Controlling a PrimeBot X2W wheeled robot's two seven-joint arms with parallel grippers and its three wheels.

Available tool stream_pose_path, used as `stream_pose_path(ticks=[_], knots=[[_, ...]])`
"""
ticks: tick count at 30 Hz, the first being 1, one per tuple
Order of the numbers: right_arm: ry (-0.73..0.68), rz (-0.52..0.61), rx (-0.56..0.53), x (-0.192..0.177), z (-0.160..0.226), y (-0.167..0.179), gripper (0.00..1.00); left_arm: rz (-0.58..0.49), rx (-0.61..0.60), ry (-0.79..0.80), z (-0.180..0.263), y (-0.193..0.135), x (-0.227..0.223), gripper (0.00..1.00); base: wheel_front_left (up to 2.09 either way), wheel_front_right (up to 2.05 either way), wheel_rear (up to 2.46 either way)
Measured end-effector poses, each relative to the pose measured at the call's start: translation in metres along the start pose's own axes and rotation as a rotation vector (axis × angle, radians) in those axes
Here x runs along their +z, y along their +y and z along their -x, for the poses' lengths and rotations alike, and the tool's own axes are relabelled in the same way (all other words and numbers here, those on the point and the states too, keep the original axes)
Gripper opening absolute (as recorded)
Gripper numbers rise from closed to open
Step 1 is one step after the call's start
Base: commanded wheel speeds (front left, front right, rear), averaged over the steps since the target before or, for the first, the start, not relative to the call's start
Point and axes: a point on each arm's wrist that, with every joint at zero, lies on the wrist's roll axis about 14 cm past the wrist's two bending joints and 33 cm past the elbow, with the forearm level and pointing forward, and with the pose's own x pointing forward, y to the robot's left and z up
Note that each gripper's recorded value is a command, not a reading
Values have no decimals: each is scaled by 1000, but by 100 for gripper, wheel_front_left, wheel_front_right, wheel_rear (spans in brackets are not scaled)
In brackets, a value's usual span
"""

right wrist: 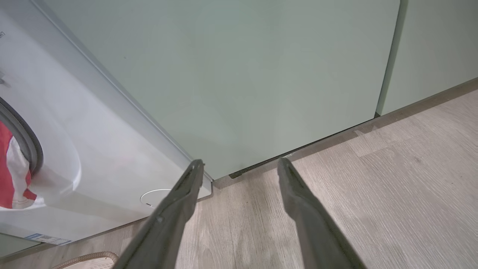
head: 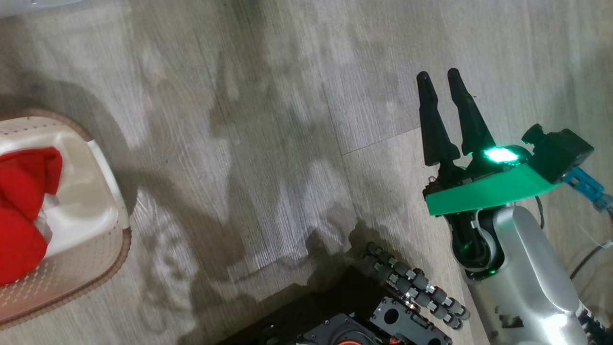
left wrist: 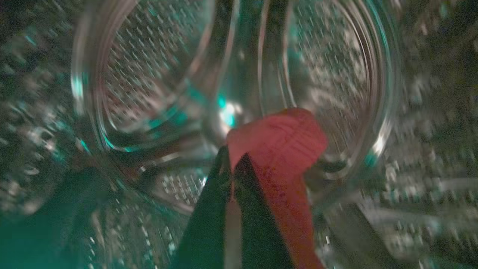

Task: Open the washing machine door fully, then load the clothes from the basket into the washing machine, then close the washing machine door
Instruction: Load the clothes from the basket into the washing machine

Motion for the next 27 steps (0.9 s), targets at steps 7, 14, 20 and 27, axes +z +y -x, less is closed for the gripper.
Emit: stream_pose_path(ticks=[7,14,20,27], knots=[[-10,-4,3,5,2,1,100,-2,5,25,0,-2,-6,0,0,0,0],[-3,-1,0,3,2,1,100,-68,-96,173,17,-27,-58,0,0,0,0],[13,-2,-2,-3,2,0,100,-134,-170,263,28,-44,-91,100,0,0,0],[9,-8,9,-2,-3,3,100,-139,-181,291,31,-47,-100,100,0,0,0]])
